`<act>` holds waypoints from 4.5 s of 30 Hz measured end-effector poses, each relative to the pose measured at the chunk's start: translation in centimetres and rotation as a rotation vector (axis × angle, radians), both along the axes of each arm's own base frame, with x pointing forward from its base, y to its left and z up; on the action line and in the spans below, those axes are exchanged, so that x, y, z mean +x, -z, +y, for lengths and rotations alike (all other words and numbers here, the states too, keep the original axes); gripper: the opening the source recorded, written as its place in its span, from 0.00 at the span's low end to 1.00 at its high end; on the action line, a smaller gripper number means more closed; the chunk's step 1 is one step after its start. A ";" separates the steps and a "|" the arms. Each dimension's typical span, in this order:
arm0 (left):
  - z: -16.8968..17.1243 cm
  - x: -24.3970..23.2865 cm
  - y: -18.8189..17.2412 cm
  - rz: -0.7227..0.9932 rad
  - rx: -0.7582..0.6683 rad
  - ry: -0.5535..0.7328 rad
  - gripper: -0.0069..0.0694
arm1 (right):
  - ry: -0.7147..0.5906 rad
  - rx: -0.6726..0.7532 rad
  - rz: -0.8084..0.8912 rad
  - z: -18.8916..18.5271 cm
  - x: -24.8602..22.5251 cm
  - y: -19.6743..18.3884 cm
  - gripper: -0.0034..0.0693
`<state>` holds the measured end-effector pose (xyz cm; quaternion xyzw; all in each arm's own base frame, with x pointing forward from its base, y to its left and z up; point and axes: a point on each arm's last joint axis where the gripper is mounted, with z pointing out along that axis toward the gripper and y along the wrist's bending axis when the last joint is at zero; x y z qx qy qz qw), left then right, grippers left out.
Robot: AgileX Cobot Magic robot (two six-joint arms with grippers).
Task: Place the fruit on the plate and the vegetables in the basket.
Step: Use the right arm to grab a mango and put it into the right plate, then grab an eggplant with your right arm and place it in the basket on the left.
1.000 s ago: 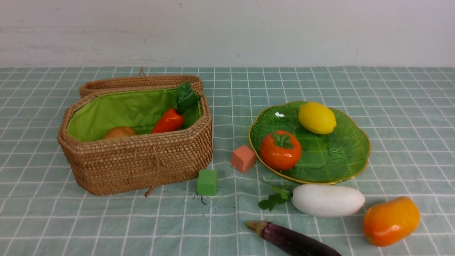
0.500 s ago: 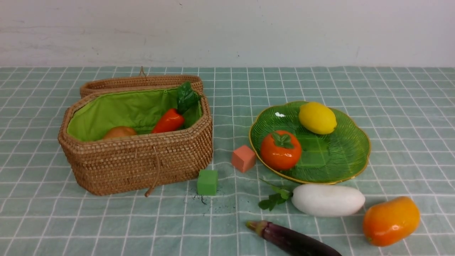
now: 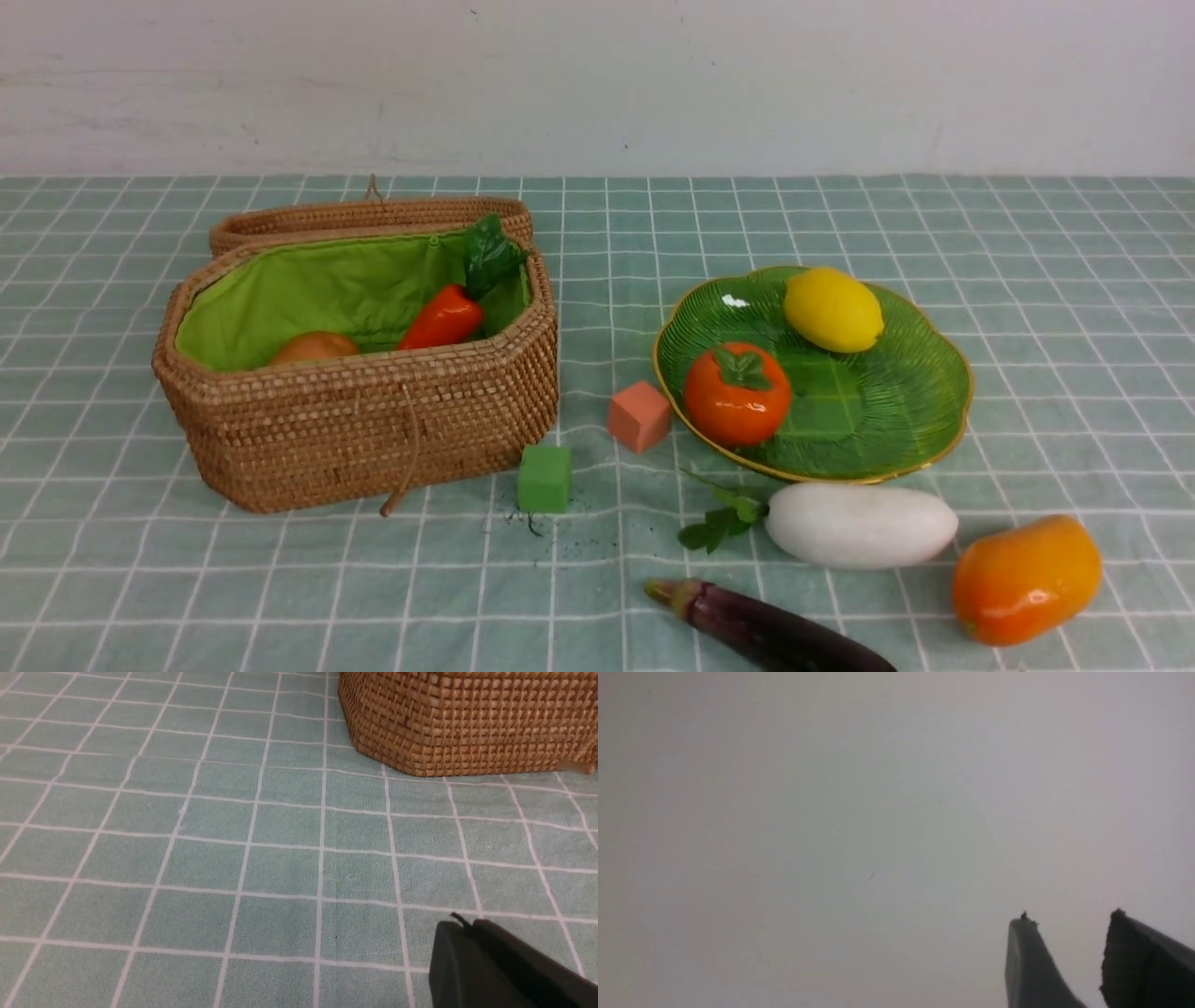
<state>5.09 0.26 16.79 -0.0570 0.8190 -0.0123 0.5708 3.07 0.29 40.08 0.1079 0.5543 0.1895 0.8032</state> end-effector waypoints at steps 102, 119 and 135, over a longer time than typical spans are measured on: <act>0.0 0.0 0.0 0.000 0.003 0.000 0.20 | -0.771 -0.952 1.303 15.6 19.8 19.1 0.86; 0.0 0.0 0.0 0.000 0.003 0.000 0.22 | -1.017 -0.918 1.235 19.3 20.6 18.3 0.58; 0.0 0.0 0.0 0.000 0.003 0.000 0.24 | -1.028 -0.745 0.578 33.1 34.6 7.6 0.58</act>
